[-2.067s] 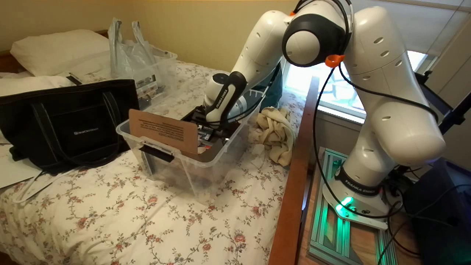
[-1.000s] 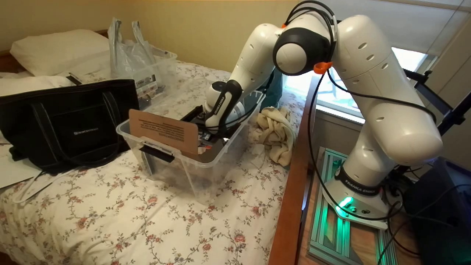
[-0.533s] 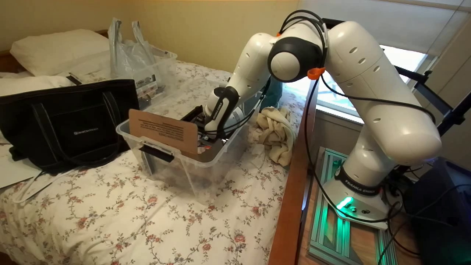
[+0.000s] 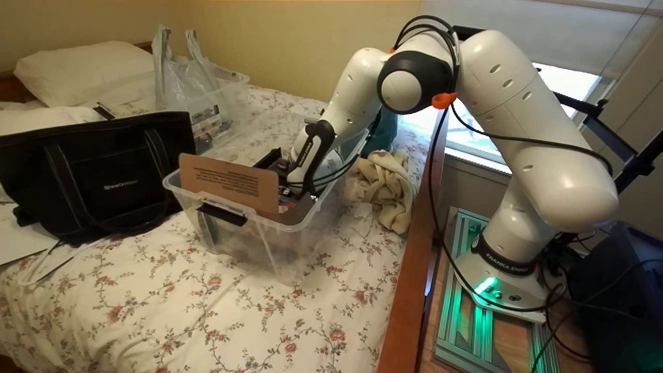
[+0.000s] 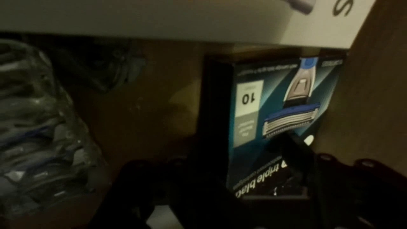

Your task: Remove the black object from the storage box

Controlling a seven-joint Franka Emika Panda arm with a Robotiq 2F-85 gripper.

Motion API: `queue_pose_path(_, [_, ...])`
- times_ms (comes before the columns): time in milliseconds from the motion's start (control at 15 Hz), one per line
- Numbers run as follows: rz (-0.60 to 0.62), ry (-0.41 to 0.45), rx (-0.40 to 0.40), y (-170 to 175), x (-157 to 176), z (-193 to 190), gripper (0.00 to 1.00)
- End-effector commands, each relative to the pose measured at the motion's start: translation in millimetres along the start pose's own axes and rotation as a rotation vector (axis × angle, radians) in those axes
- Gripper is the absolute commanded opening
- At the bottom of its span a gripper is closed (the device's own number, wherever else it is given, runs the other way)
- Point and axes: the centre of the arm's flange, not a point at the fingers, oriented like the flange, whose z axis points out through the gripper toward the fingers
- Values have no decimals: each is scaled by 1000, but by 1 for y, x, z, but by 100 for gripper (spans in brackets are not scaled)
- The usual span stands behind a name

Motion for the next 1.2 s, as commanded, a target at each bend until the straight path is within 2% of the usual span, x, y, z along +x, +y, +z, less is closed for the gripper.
queue_pose_path(0, [25, 24, 76, -6, 4, -3, 31])
queue_pose_path(200, [30, 64, 143, -10, 8, -20, 5])
queue_pose_path(267, [29, 78, 161, -11, 9, -25, 0])
queue_pose_path(400, [21, 95, 181, -10, 9, -35, 4])
queue_pose_path(467, [10, 106, 195, -9, 9, -44, 2])
queue_pose_path(1133, [-129, 252, 282, -10, 17, -118, 3])
